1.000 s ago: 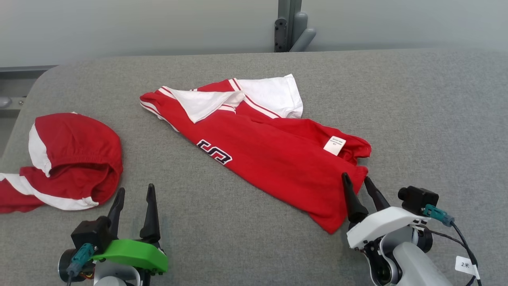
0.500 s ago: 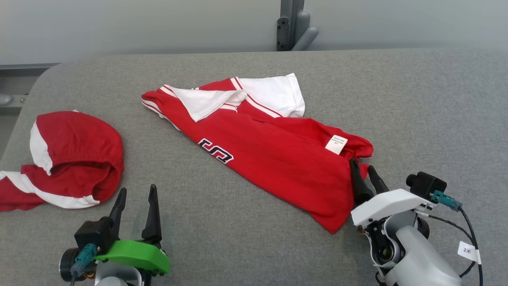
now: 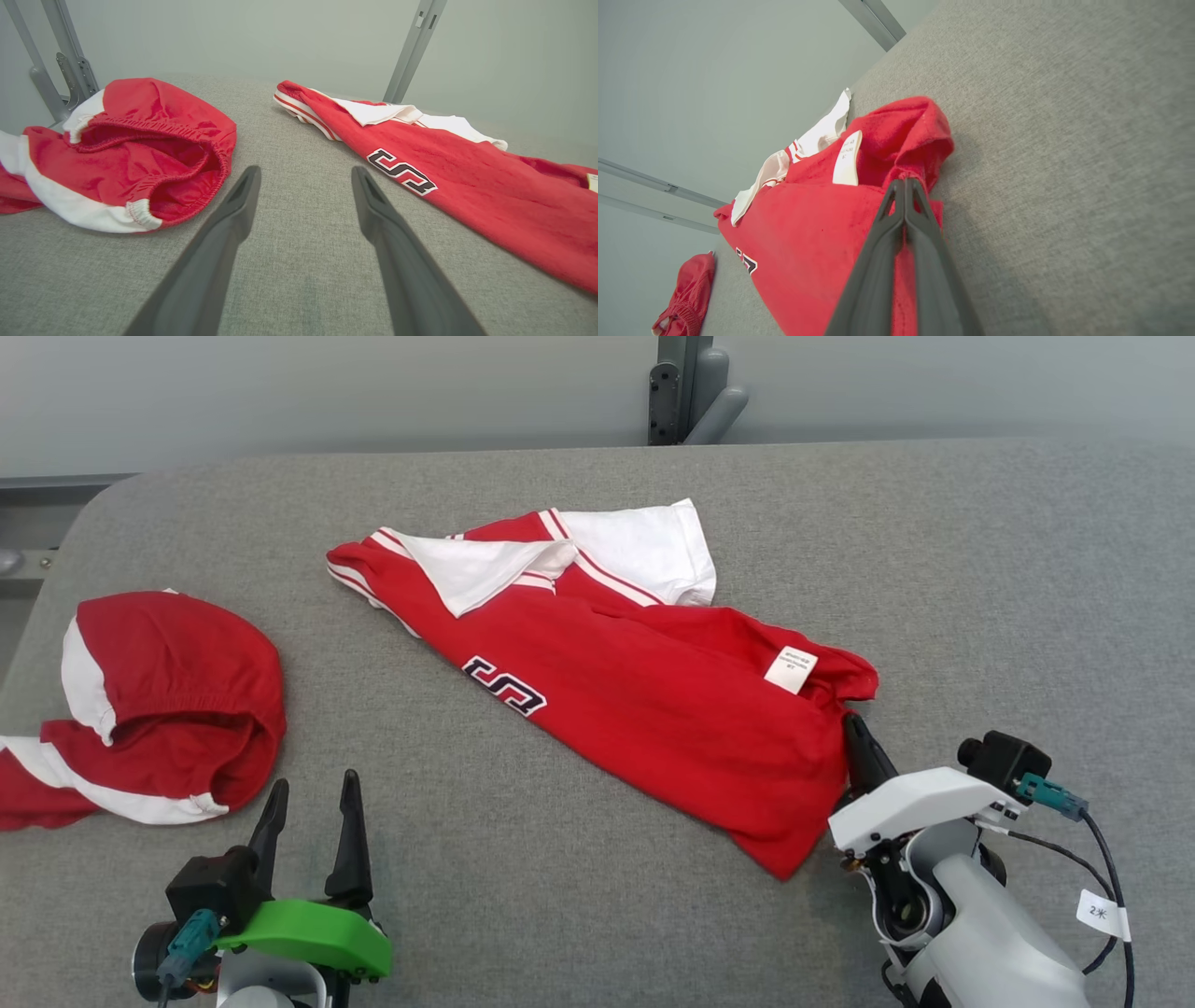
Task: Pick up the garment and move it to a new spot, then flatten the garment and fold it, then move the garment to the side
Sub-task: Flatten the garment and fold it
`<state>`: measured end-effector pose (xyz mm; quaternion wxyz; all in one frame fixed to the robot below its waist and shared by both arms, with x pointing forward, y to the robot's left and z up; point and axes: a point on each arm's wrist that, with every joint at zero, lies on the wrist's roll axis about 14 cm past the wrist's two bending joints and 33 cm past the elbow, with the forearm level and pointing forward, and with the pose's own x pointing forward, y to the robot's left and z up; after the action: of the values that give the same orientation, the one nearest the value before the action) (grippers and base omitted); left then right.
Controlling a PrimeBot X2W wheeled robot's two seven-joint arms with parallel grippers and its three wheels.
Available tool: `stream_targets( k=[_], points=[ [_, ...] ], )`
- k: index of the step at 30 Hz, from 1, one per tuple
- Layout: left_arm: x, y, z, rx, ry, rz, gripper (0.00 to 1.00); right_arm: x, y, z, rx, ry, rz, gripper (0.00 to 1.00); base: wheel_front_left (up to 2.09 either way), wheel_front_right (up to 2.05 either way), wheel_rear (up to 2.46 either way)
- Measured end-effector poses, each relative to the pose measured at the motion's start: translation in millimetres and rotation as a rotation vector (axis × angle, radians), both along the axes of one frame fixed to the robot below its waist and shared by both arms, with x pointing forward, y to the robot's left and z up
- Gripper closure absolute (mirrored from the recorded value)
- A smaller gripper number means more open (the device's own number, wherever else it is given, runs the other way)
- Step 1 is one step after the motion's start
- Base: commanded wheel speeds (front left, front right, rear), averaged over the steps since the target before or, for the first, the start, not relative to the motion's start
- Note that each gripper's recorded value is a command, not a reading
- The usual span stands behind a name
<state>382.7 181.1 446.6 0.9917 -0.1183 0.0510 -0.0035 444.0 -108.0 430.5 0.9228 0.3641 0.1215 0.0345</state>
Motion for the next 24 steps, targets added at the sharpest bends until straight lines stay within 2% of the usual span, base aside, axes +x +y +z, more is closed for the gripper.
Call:
stream_targets(
  k=[11,17,20,24],
  points=[
    [7.0,-7.8,2.2,-0.006,-0.01,-0.023,0.0,-1.7,-63.3,19.1,-0.105,-0.081,-0.078,1.0,0.0,0.0,0.0],
    [13.6,-26.8,1.5,-0.062,-0.008,-0.065,0.0,-8.2,-110.1,36.5,-0.191,-0.133,-0.133,1.0,0.0,0.0,0.0],
    [26.3,-42.1,13.3,-0.082,-0.043,-0.105,0.0,-11.6,-116.6,38.7,-0.208,-0.139,-0.136,1.0,0.0,0.0,0.0],
    [49.6,-63.1,37.4,-0.152,-0.106,-0.148,0.0,-16.8,-99.3,27.8,-0.212,-0.116,-0.079,1.0,0.0,0.0,0.0]
  ],
)
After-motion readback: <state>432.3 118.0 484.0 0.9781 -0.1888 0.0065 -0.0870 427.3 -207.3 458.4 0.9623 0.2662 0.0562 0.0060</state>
